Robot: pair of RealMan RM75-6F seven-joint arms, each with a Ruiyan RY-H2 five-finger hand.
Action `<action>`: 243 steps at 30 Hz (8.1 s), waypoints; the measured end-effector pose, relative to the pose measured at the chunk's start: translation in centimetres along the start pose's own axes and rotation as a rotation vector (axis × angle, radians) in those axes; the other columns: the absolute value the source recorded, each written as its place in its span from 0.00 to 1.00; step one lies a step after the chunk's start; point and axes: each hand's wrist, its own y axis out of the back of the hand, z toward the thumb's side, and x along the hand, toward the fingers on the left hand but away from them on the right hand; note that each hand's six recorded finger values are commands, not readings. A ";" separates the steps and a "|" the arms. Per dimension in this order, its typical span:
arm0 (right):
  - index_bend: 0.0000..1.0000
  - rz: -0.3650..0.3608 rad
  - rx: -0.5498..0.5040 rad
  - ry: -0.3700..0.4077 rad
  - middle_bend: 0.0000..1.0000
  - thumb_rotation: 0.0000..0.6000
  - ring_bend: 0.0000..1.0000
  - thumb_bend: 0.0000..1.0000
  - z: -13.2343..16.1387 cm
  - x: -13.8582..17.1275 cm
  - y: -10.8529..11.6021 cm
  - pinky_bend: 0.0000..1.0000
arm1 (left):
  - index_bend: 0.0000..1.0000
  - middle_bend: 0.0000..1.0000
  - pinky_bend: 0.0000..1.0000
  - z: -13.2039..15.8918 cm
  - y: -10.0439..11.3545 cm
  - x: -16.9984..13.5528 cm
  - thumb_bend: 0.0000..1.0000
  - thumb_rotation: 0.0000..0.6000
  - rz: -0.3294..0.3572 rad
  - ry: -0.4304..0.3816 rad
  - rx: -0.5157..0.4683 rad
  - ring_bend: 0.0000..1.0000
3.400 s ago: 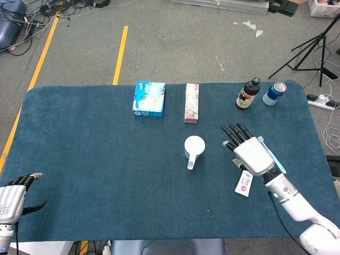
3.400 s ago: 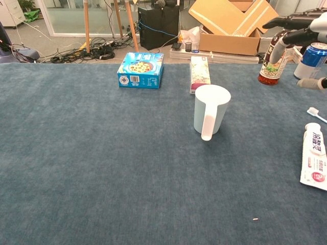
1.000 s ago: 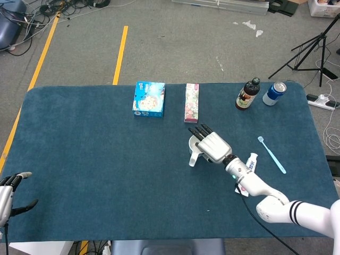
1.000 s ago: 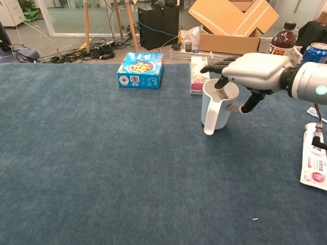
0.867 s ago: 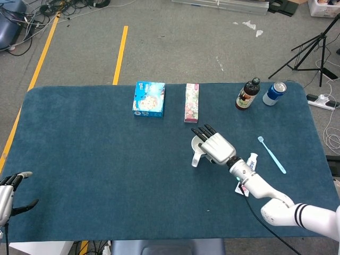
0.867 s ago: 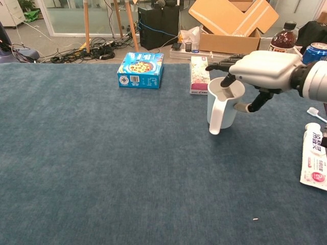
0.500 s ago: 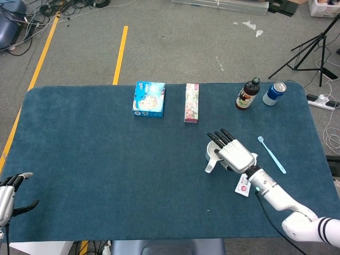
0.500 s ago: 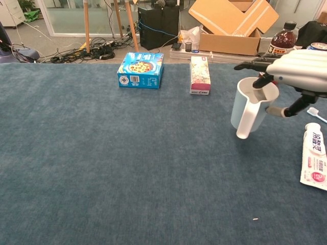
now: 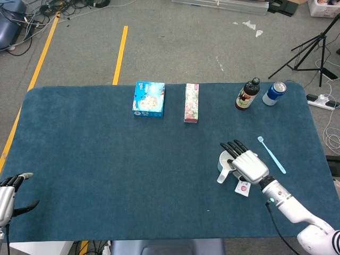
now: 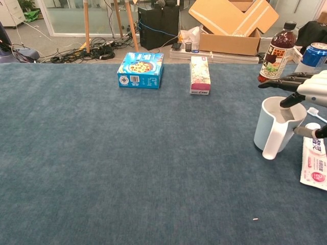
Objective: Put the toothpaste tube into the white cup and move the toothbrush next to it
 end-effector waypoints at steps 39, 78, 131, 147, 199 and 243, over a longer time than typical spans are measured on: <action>0.27 0.023 -0.045 0.003 0.00 1.00 0.00 0.25 -0.4 2.0 -1.5 0.06 | 0.28 0.34 0.45 0.1 -0.3 0.1 0.10 1.00 -0.007 0.000 0.007 0.35; 0.23 -0.092 0.048 -0.362 0.71 1.00 0.82 0.88 -6.8 10.7 6.3 0.93 | 0.28 0.34 0.45 0.4 -0.5 0.0 0.10 1.00 -0.011 -0.007 0.012 0.35; 0.23 0.312 -0.020 -0.241 0.93 1.00 1.00 1.00 -6.6 0.8 -4.4 1.00 | 0.28 0.34 0.45 0.2 -0.3 0.0 0.10 1.00 -0.005 -0.001 0.004 0.35; 0.23 0.359 -0.012 -0.233 0.93 1.00 1.00 1.00 -6.3 0.6 -5.2 1.00 | 0.28 0.34 0.45 0.2 -0.2 -0.1 0.10 1.00 -0.005 -0.002 0.002 0.35; 0.27 0.442 -0.005 -0.351 0.63 1.00 0.76 0.89 -8.7 8.5 -3.6 0.90 | 0.28 0.34 0.45 0.4 -0.4 0.0 0.10 1.00 -0.009 -0.006 0.010 0.35; 0.27 0.338 0.012 -0.271 0.00 1.00 0.00 0.20 -8.3 8.0 -7.9 0.05 | 0.28 0.34 0.45 0.4 -0.4 -0.1 0.10 1.00 -0.012 -0.004 0.008 0.35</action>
